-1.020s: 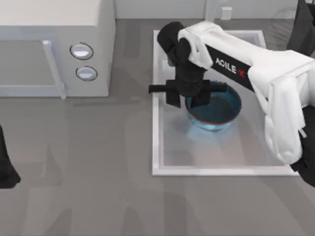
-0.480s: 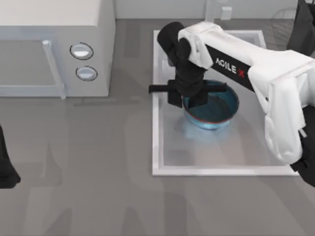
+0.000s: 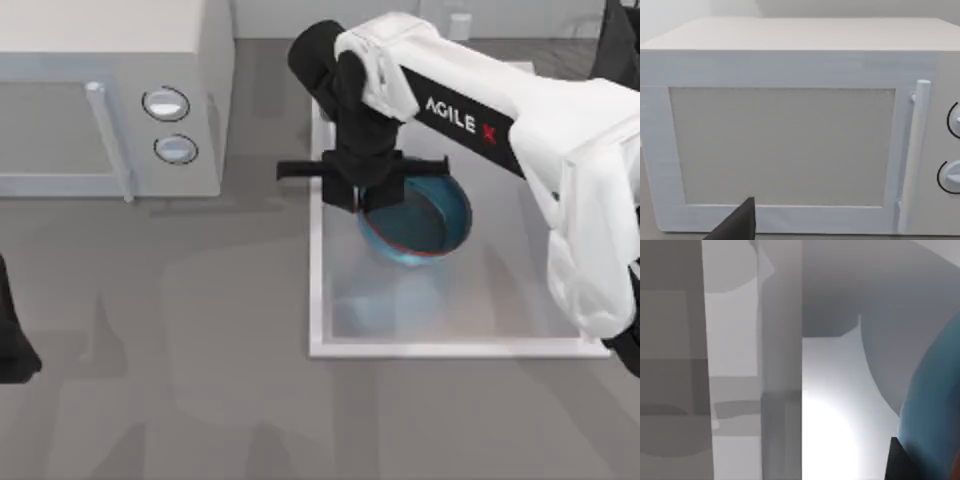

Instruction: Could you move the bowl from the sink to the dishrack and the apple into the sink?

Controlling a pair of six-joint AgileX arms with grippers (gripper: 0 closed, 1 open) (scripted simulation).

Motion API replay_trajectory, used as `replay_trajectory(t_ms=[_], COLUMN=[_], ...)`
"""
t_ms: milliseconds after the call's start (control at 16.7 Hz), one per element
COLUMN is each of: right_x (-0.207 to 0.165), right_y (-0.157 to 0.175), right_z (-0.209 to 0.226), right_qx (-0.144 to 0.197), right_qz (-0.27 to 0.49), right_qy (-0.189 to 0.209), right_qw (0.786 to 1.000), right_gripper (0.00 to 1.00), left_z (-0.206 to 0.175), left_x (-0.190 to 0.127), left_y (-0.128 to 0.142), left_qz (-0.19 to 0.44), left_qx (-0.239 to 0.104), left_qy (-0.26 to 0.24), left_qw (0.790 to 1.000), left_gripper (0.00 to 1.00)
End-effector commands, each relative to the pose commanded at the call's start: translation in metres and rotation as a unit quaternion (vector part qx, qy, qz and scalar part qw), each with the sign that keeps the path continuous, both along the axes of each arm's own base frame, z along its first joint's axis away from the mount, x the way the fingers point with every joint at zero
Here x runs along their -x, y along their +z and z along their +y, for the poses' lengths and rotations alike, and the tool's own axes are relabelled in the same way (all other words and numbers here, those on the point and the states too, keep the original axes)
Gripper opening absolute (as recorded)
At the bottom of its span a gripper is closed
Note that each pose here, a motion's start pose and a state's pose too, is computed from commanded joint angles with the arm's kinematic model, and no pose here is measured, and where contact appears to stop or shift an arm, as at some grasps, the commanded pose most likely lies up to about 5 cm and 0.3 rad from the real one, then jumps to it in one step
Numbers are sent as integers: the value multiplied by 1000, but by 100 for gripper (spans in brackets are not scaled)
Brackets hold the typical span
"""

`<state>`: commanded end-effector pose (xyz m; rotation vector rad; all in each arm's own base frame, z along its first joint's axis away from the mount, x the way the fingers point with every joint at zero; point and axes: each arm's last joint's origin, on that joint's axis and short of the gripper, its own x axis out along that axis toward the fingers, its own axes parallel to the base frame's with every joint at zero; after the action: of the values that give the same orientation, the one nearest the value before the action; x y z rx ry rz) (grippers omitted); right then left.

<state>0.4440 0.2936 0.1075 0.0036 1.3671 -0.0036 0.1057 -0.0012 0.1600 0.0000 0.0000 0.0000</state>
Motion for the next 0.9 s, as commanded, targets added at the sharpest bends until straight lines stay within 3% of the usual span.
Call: replay_trajectory(t_ms=[300, 540, 720, 900], right_x=[89, 180, 234, 263], right_y=[114, 193, 228, 241], right_z=[24, 12, -9, -23], right_qx=[-5, -8, -7, -1], right_qz=[-3, -5, -5, -1], right_qy=[-2, -4, -4, -4], right_qw=[1000, 1000, 1000, 1000], right_gripper=[0, 0, 0, 0], left_z=[0, 0, 0, 0], left_x=[0, 0, 0, 0], left_y=[0, 0, 0, 0], left_qz=[0, 0, 0, 0], left_qx=[0, 0, 0, 0], left_qy=[0, 0, 0, 0], left_qw=[1000, 1000, 1000, 1000], left_gripper=[100, 100, 100, 100])
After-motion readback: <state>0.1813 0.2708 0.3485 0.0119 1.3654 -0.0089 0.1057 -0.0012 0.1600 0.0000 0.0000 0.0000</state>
